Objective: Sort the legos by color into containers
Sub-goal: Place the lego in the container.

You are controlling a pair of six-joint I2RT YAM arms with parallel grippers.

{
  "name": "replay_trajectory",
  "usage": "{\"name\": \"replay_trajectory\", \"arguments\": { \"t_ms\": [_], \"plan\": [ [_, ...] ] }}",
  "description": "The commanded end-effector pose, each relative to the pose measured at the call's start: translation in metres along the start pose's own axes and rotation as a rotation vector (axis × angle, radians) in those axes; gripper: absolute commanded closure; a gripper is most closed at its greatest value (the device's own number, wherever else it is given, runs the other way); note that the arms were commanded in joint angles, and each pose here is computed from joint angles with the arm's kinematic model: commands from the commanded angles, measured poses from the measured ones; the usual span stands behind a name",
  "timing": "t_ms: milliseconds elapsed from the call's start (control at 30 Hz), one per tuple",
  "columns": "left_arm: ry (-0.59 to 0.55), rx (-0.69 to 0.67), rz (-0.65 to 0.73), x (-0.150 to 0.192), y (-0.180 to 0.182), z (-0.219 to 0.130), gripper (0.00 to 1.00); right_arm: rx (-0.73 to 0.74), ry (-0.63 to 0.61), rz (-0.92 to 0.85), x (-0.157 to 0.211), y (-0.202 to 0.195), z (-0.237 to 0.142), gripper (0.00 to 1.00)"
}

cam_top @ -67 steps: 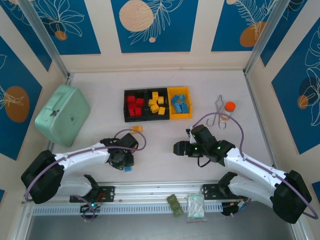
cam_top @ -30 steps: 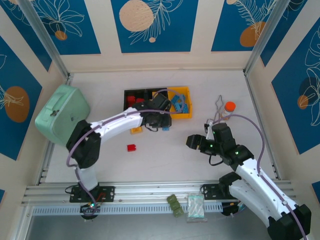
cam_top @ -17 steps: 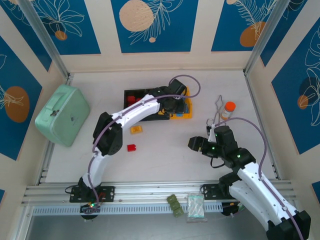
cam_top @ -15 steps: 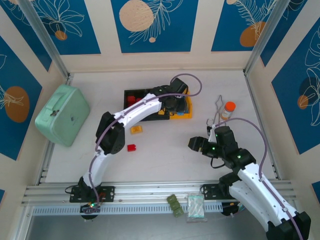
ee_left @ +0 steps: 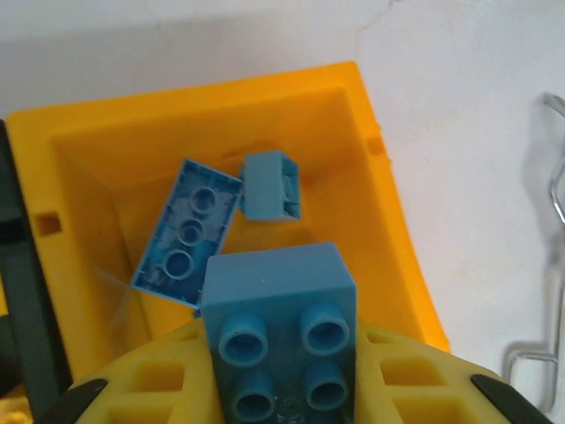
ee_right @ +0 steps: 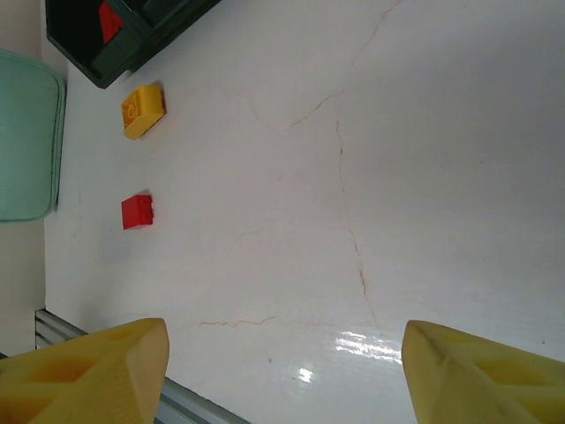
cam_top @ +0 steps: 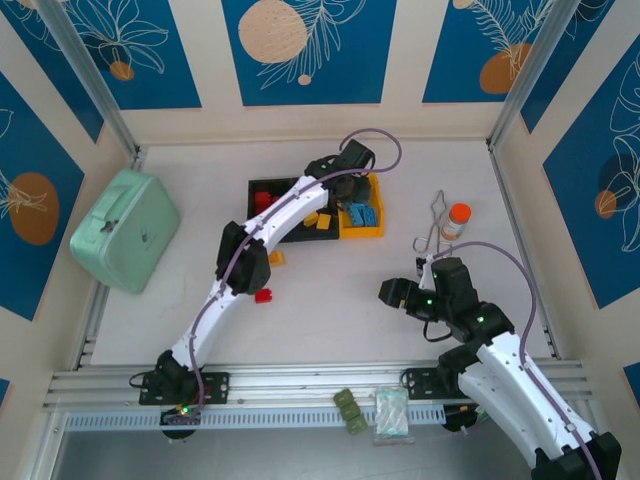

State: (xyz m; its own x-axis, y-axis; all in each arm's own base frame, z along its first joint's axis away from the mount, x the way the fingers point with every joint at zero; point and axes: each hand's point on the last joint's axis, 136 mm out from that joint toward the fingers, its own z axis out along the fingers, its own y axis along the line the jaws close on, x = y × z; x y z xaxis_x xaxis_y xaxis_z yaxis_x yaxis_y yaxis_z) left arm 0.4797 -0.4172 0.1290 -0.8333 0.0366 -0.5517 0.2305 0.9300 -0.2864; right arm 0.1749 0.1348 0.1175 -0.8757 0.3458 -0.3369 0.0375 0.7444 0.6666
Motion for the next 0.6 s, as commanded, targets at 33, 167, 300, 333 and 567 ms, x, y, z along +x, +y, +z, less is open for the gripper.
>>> {"name": "replay_trajectory", "arguments": {
  "t_ms": [33, 167, 300, 333, 567],
  "plan": [
    [-0.047, 0.04, 0.01, -0.021, -0.002, 0.002, 0.64, 0.016, 0.023, 0.023, 0.007, -0.007, -0.001, 0.29],
    [-0.062, 0.07, 0.016, -0.026, -0.009, -0.004, 0.41, 0.014, 0.019, 0.026, 0.007, -0.006, -0.001, 0.29],
    [-0.066, 0.087, 0.022, -0.031, -0.014, -0.019, 0.41, 0.006, 0.018, 0.027, 0.006, -0.005, -0.001, 0.29],
    [-0.063, 0.092, 0.027, -0.03, -0.016, -0.023, 0.42, 0.002, 0.018, 0.027, 0.006, -0.004, 0.0, 0.29],
    [-0.009, 0.135, 0.105, -0.005, -0.035, -0.076, 0.42, 0.0, 0.018, 0.018, 0.004, -0.002, 0.0, 0.29]
  ]
}}
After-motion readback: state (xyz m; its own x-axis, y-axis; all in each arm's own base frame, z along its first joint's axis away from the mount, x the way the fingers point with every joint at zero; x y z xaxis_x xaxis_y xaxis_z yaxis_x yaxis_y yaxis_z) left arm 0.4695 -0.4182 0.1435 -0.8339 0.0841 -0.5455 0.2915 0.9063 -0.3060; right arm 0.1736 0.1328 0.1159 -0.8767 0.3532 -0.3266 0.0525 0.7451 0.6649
